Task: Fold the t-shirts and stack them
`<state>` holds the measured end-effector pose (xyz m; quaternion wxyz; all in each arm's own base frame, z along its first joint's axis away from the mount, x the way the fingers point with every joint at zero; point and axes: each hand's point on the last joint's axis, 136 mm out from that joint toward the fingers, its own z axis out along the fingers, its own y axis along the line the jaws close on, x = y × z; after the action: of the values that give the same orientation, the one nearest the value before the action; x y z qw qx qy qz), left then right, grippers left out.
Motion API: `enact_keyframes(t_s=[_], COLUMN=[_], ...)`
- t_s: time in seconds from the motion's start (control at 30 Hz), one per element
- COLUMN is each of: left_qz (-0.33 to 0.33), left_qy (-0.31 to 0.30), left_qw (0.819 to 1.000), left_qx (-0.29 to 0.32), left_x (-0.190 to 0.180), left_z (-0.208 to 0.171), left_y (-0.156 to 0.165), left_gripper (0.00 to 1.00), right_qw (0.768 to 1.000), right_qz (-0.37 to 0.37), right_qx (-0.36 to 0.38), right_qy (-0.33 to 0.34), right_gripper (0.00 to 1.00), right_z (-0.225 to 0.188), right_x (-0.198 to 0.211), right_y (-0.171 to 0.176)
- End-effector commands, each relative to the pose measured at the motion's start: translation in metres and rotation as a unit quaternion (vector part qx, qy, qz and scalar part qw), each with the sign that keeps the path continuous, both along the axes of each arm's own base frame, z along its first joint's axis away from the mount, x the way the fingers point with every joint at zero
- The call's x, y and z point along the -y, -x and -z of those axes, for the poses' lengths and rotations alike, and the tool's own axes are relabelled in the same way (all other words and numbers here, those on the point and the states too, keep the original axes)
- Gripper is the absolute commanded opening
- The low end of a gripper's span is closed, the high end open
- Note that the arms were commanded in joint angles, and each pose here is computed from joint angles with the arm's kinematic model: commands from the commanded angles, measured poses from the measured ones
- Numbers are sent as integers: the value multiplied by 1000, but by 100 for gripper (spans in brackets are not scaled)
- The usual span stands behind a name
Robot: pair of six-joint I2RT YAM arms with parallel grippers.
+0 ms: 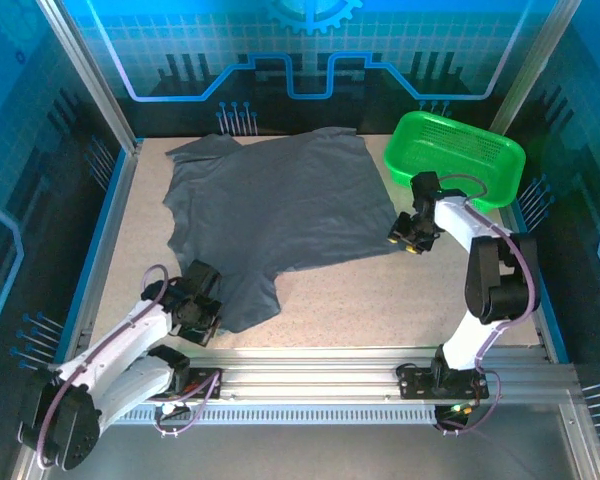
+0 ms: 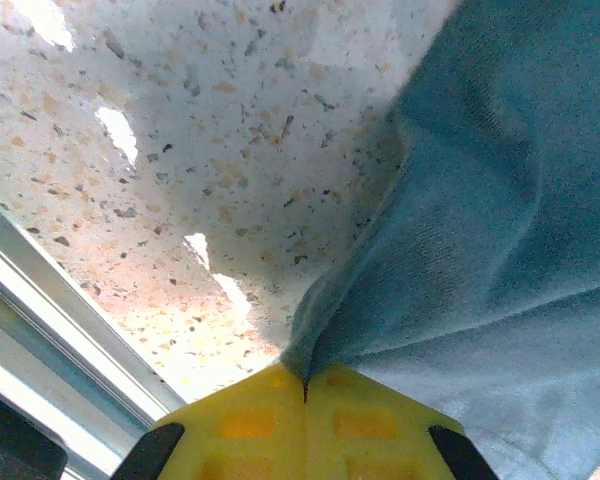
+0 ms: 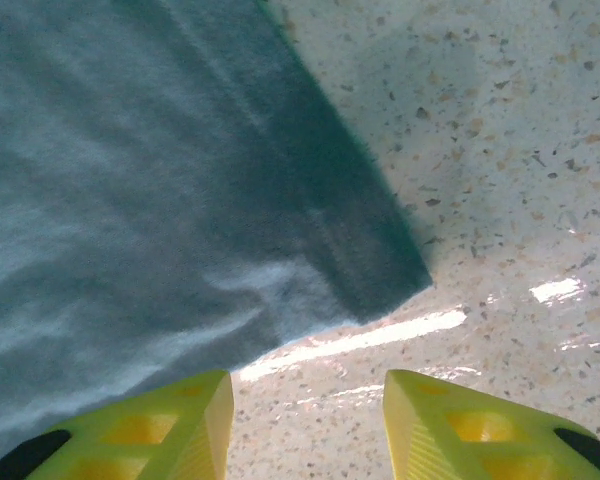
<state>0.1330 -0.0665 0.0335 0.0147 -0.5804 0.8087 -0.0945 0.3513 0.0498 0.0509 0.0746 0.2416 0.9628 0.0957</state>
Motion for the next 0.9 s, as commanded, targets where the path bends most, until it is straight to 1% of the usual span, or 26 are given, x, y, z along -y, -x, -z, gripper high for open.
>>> enact_keyframes(t_s=[0.0,0.17,0.3,0.37,0.43,0.5,0.57,0.67,0.7,0.8,0.87], left_qz=[-1,2,7,7,5,3,4,5,5,4,5], left_qy=[-21,-30,-33,-33,-34,-32,-32,-35,-37,-37,-35], left_qw=[1000,999,999,999,999,999,999,999,999,999,999], left_qx=[-18,-14,-14,-13,-11,-9,-7,-6,-5,-1,0], left_x=[-10,-13,-14,-14,-15,-15,-15,-16,-17,-17,-16], left_z=[2,-5,-7,-8,-8,-9,-11,-13,-14,-15,-14], left_y=[10,8,8,8,7,6,4,3,3,2,0], left_gripper=[0,0,0,0,0,0,0,0,0,0,0], right_qw=[999,999,999,998,998,998,998,997,997,996,995], right_qz=[20,-3,-25,-31,-34,-32,-29,-29,-32,-49,-54], right_qx=[-20,-14,-15,-24,-33,-43,-50,-48,-45,-47,-56], right_qy=[24,48,44,44,39,34,36,50,54,56,63], right_gripper=[44,46,47,43,36,34,35,45,46,48,47], right_z=[16,21,24,28,32,34,32,24,22,23,28], right_x=[13,20,17,17,15,13,13,14,13,9,10], right_y=[1,-10,-19,-19,-18,-14,-7,2,3,6,8])
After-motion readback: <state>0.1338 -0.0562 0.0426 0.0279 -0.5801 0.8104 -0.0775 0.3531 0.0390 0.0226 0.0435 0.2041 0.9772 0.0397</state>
